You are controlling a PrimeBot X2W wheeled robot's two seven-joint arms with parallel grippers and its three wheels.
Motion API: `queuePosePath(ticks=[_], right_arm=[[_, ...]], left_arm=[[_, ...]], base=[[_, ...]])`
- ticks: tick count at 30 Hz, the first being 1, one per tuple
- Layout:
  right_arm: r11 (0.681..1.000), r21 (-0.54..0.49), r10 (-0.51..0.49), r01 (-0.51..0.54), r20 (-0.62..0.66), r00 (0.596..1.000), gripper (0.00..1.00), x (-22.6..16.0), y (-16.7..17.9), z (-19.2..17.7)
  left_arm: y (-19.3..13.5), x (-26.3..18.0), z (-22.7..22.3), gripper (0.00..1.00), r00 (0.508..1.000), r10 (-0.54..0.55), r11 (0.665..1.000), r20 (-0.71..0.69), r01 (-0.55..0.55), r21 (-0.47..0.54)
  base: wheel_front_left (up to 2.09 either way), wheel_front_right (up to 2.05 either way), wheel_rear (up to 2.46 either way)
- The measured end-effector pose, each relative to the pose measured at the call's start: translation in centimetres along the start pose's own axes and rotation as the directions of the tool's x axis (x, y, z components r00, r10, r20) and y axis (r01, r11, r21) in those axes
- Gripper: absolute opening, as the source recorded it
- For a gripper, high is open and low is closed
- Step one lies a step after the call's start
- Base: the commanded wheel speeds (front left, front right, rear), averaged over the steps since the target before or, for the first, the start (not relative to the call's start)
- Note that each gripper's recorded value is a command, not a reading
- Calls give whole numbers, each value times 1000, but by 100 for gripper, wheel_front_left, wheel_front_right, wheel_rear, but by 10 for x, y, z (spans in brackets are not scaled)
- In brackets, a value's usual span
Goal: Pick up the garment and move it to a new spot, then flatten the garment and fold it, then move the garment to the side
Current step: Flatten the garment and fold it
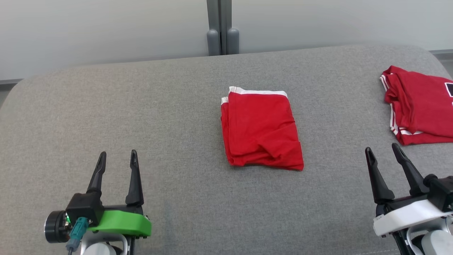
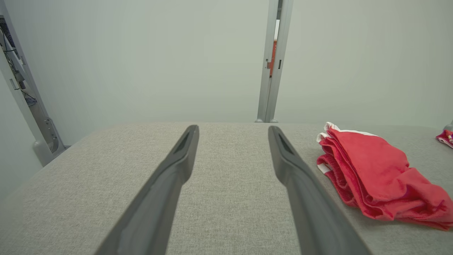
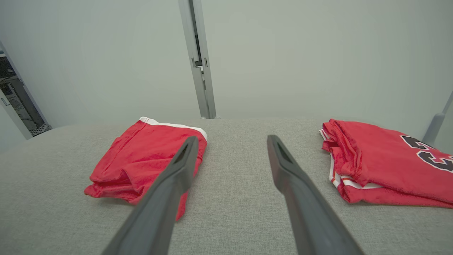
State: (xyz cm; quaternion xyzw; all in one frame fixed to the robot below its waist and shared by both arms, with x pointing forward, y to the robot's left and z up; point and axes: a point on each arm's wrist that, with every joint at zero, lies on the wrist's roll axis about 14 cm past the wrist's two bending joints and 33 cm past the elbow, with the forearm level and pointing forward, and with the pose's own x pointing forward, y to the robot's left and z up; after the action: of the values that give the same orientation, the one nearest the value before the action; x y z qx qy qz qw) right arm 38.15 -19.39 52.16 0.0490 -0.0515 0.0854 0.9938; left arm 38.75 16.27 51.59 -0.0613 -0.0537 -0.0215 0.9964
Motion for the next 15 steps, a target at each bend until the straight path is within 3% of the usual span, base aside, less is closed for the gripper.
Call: queuePosePath(ticks=[15], right_arm=[[1000,-10,-11,11,5,1000,100,-24,10,1]], left_arm=[[14,-26,3,100,1000,31,999,3,-31,19]], base=[[0,0,0]])
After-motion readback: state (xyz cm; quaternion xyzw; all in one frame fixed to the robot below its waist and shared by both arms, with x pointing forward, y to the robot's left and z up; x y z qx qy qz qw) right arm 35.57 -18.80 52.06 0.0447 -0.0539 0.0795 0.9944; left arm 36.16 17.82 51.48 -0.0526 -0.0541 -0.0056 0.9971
